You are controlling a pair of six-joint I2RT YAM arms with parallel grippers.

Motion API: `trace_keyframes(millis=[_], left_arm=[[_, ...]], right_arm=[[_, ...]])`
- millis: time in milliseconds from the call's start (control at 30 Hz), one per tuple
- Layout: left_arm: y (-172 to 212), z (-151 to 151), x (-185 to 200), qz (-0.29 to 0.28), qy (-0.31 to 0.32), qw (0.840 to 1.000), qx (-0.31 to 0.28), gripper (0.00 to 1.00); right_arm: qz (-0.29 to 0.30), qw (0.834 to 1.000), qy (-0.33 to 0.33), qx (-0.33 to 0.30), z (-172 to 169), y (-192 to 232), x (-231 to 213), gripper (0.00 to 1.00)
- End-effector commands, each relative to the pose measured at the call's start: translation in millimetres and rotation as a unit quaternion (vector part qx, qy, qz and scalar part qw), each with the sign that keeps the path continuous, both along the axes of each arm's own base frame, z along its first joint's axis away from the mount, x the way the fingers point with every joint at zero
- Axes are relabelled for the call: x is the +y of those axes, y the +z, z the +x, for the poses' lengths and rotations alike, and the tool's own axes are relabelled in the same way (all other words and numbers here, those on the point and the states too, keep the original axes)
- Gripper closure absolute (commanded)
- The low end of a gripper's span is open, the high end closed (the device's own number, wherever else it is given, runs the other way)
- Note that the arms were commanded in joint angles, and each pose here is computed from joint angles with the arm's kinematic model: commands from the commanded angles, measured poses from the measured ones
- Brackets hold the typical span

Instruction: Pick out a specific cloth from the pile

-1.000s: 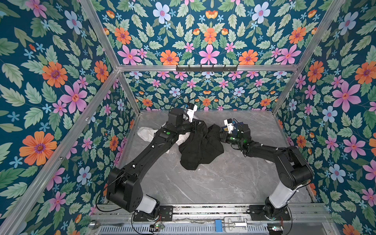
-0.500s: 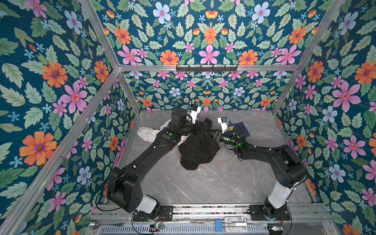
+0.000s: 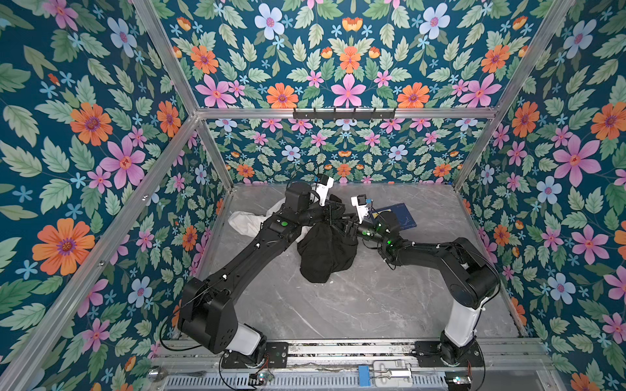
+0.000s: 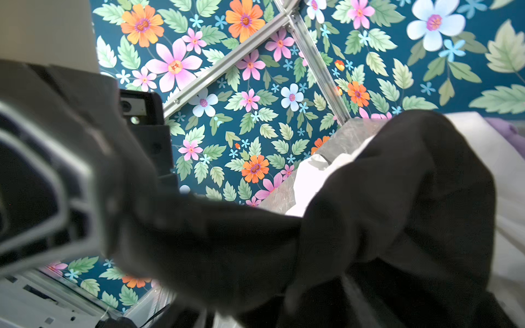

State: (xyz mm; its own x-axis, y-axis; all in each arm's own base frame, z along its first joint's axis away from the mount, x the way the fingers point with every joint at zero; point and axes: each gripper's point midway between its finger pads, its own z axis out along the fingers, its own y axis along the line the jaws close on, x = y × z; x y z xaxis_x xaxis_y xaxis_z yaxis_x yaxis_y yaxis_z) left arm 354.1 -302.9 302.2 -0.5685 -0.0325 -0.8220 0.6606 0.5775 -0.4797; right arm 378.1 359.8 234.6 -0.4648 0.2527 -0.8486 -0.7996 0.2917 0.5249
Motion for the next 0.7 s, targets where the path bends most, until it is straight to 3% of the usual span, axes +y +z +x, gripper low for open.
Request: trace_keyframes(millis=[0, 200, 300, 333, 533, 667], left_arm=[[9, 0, -4, -0.016, -0.006, 1.000, -0.014, 1.00], [12, -1, -1, -0.012, -0.005, 1.000, -0.018, 1.00], [15, -3, 1, -0.005, -0.006, 0.999, -0.031, 0.69], [18, -4, 3, -0.005, -0.006, 0.999, -0.035, 0.60], [34, -5, 16, -0.002, 0.009, 0.998, -0.060, 0.32], [62, -8, 33, -0.009, 0.030, 0.995, -0.096, 0.22]], right_arm=[[-0.007, 1.000, -0.014, -0.026, 8, 3, 3, 0.53], [-0.012, 1.000, -0.003, -0.017, 7, 12, 5, 0.84], [-0.014, 1.000, 0.006, -0.005, 3, 22, 6, 0.98], [-0.015, 1.000, 0.010, 0.001, 2, 25, 6, 1.00], [-0.018, 0.999, 0.020, 0.024, 1, 44, 0, 1.00], [-0.019, 0.999, 0.023, 0.026, 2, 70, -5, 1.00]])
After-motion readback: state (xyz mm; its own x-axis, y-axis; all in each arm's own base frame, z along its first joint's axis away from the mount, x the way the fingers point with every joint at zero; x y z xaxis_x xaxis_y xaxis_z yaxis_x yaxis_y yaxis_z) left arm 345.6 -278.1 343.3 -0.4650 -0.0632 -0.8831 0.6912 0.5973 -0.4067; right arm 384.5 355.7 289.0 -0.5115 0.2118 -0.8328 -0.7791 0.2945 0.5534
